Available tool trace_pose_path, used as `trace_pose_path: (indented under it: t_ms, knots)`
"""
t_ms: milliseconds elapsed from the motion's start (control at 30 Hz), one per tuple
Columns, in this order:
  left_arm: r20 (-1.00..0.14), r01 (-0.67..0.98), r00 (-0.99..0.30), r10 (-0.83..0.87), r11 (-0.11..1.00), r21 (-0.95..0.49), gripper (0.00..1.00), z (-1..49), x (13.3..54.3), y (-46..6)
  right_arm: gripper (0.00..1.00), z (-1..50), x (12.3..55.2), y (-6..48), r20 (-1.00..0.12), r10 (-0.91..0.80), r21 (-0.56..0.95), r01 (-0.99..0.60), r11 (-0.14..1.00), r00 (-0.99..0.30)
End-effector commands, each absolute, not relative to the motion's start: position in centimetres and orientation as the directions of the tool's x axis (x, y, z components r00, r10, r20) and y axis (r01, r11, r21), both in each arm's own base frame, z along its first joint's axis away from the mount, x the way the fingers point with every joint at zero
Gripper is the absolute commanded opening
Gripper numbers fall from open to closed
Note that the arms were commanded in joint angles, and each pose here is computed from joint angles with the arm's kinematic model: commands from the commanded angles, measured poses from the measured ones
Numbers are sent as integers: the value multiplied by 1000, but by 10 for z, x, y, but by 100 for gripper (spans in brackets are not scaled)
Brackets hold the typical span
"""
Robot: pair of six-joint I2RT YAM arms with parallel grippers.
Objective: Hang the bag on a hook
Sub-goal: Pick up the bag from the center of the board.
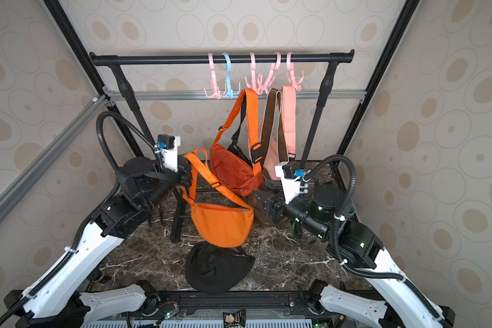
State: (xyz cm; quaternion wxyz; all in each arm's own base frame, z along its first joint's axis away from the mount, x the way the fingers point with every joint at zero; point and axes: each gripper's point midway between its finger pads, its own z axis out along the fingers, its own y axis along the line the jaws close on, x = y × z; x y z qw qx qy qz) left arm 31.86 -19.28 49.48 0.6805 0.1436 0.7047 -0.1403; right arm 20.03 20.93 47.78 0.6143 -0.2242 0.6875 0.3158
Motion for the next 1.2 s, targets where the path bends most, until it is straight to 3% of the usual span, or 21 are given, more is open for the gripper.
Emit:
trace_pose_path:
  t_ms: [0,300,433,733,867,1067,1167]
  knots:
    - [-999,480,44,-1,877,21,0,545,309,-210,59,527,201,214,-987,159,136,-723,677,-37]
    - [-988,534,151,-31,844,55,0,616,301,-240,63,591,204,279,-984,142,-28,-871,490,112]
    - [-985,530,171,-4,844,89,0,630,303,-252,63,611,220,297,-980,95,-107,-870,482,173]
    - [-971,441,236,44,886,147,0,644,319,-257,63,610,263,293,-988,68,-84,-849,522,139]
    - [-966,437,258,27,888,141,0,647,325,-264,61,598,278,299,-995,58,-38,-874,485,76]
    - [-956,443,294,-1,886,135,0,657,327,-274,52,581,290,304,-998,65,48,-917,395,-24]
    - [-954,446,301,1,884,142,0,657,327,-279,39,576,292,306,-998,54,45,-921,387,-26]
